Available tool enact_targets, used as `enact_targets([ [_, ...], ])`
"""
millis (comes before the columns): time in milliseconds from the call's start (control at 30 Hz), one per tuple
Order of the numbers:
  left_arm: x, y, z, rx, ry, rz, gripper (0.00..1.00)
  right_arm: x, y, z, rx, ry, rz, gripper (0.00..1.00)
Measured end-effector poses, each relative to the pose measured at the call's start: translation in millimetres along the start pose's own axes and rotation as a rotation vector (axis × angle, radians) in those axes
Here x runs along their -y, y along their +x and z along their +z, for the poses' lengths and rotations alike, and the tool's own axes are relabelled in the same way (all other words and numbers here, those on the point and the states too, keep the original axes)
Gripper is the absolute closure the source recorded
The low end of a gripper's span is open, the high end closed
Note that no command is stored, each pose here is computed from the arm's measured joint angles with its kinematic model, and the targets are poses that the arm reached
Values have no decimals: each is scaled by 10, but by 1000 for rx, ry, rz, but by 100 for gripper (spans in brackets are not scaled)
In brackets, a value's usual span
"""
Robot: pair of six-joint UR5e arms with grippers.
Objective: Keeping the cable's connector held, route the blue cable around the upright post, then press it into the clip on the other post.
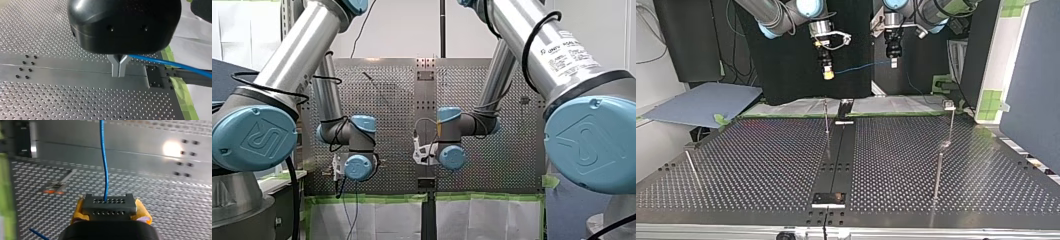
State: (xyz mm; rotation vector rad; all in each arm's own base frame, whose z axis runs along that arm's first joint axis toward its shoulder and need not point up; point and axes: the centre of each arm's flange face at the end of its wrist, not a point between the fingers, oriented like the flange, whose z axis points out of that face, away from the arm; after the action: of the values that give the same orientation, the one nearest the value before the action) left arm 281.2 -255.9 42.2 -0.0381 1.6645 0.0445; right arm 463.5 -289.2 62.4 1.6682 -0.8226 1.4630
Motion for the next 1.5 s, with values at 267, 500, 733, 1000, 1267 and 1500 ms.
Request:
enact_targets([
  [267,0,0,0,0,0,0,100,15,-506,-150,157,16,-48,100],
  [500,0,0,0,0,0,0,100,13,-613,-196,195,20,-60,100],
  [733,-76,-139,87,8,-51,31,100,-1,-546,-167,192,5,-47,100],
  [1000,-78,-422,115,48,-68,65,100,88,-88,-53,123,32,47,100],
  [1267,-165,-671,176,61,-102,38,100,150,535,199,46,97,138,100],
  [1500,-213,-937,232,79,-145,23,100,162,1180,380,-26,146,170,100],
])
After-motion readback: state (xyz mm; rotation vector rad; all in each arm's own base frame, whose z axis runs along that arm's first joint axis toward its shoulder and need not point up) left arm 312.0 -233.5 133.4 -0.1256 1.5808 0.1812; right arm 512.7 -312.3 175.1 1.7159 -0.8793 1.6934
